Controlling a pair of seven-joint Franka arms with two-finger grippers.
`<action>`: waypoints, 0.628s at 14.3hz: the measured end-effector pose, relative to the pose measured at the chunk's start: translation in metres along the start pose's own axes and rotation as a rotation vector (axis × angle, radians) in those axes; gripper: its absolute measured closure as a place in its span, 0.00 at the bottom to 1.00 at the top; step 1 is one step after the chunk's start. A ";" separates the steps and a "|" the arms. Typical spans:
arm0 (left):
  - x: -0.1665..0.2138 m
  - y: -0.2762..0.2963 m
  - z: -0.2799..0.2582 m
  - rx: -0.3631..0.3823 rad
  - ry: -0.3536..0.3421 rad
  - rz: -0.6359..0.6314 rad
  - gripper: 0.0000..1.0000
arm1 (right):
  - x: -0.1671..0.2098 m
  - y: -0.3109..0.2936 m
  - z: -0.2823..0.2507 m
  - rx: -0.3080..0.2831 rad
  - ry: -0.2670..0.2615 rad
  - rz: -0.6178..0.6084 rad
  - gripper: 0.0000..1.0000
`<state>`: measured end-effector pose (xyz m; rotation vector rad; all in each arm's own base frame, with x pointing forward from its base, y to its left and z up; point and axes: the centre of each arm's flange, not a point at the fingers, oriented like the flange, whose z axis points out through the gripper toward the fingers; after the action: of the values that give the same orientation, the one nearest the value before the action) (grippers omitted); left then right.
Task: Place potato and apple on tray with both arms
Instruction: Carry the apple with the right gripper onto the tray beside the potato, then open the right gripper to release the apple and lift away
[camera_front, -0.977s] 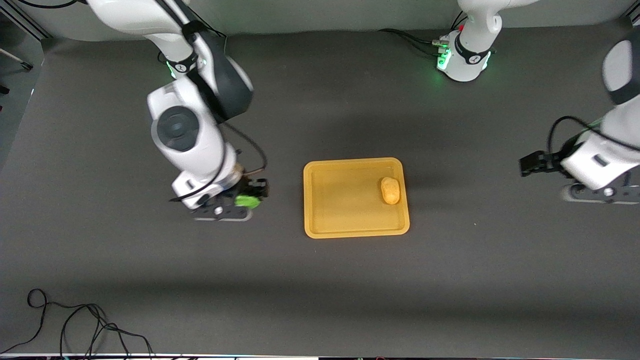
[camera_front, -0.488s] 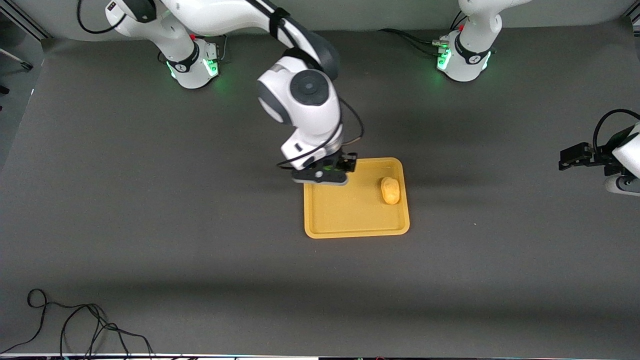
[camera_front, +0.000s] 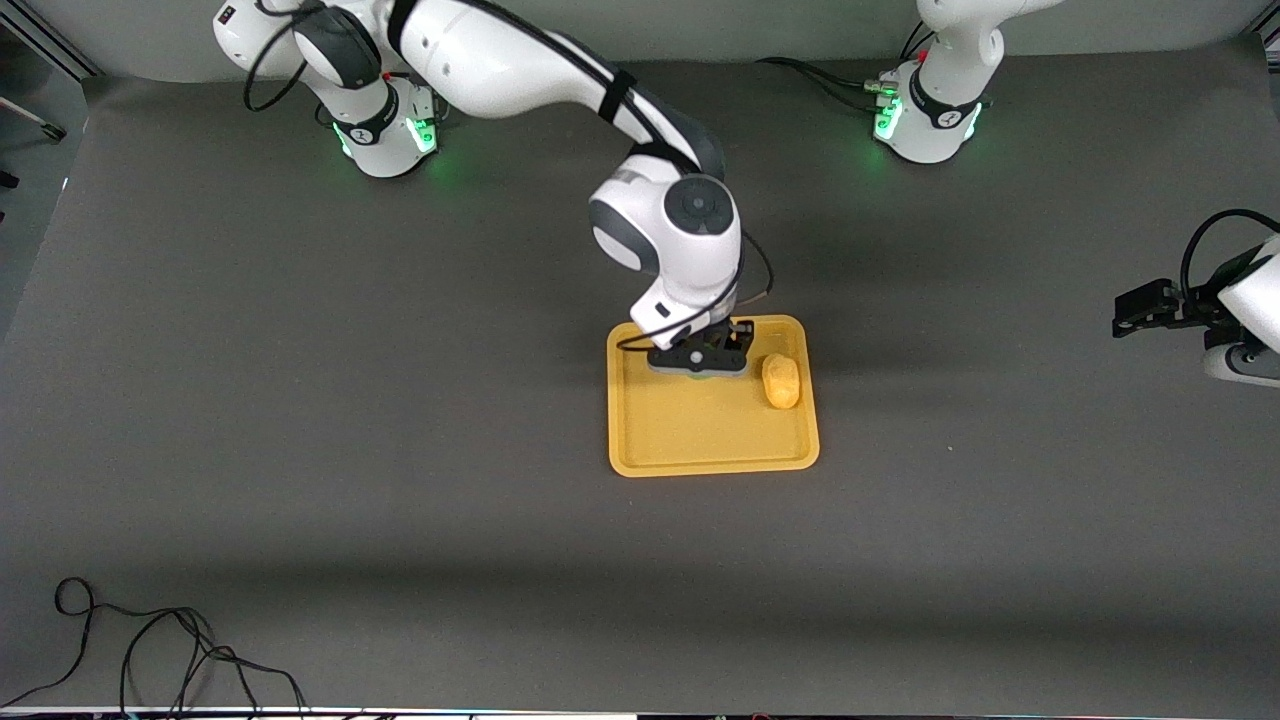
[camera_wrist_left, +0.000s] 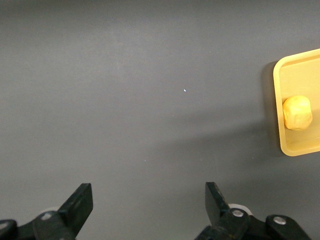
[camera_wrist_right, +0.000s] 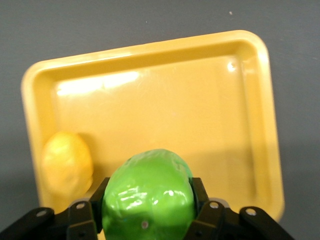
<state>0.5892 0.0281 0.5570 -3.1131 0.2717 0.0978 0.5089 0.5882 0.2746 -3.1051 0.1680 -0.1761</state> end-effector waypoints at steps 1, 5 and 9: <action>-0.001 0.000 -0.002 -0.005 0.005 -0.002 0.00 | -0.002 -0.001 0.021 -0.004 0.009 -0.010 0.32; -0.003 -0.001 -0.007 -0.010 0.015 -0.015 0.00 | -0.011 -0.003 0.073 0.000 0.020 -0.020 0.33; -0.002 0.001 -0.007 -0.005 0.013 -0.016 0.00 | -0.008 -0.001 0.080 -0.016 0.049 -0.036 0.25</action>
<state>0.5871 0.0279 0.5637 -3.1210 0.2471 0.0789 0.5106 0.5916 0.1943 -3.1226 0.1149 -0.2538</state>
